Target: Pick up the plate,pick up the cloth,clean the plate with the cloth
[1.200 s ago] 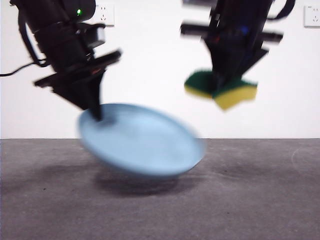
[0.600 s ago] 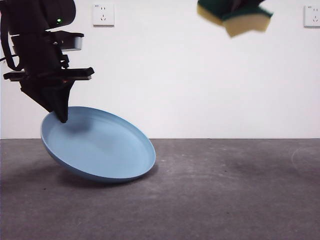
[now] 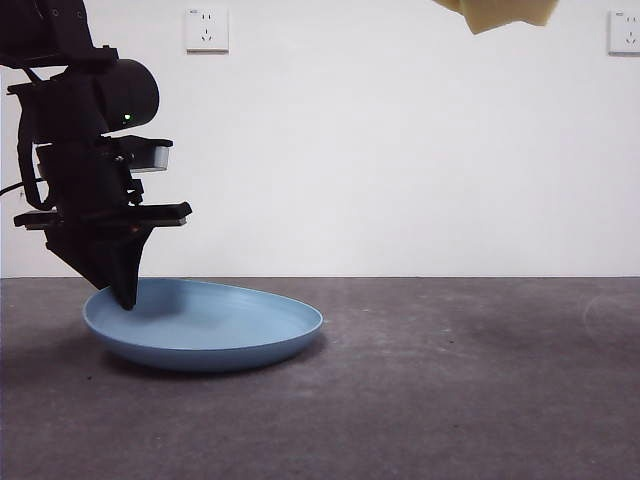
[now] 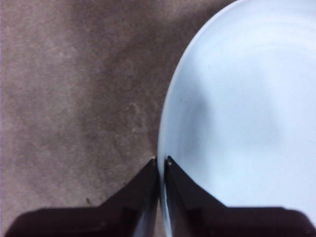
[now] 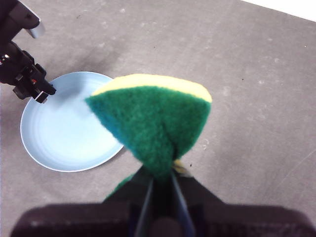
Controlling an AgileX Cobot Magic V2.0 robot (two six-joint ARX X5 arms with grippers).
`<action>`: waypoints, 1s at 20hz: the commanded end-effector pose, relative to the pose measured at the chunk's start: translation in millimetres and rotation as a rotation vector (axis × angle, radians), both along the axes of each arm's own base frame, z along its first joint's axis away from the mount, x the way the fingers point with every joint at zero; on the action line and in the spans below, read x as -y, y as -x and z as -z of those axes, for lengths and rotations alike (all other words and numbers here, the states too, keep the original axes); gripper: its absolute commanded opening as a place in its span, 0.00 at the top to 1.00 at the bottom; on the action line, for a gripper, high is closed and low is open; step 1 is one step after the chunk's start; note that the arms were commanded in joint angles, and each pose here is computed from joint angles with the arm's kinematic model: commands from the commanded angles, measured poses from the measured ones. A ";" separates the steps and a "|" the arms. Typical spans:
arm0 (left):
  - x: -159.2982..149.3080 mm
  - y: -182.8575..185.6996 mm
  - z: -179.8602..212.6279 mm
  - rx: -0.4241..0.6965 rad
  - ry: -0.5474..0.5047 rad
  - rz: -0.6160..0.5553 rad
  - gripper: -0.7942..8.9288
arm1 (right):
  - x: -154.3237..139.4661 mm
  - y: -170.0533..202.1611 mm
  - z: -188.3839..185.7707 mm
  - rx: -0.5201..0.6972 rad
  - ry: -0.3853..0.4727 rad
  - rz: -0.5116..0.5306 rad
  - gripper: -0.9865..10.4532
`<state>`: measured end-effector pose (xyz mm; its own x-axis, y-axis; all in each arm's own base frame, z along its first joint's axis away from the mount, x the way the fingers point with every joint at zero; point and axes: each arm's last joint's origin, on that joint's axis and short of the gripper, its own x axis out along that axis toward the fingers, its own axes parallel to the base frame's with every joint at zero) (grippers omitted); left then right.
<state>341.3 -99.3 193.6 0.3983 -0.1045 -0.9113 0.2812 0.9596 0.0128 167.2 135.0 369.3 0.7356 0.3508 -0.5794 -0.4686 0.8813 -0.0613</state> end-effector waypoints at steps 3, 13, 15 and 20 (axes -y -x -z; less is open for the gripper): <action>0.7 -1.8 7.5 -0.005 -0.022 0.016 0.52 | -1.3 -0.9 3.2 -0.004 0.004 0.001 0.93; 9.2 47.6 -81.5 0.193 0.063 0.063 0.53 | -33.1 -59.4 47.4 -0.083 0.062 0.046 0.93; 6.3 74.6 -112.6 0.260 0.094 0.084 0.53 | -38.0 -80.1 71.5 -0.152 0.100 0.085 0.93; -8.5 144.7 -164.1 0.348 0.200 0.144 0.53 | -42.3 -127.1 149.9 -0.443 0.103 0.088 0.92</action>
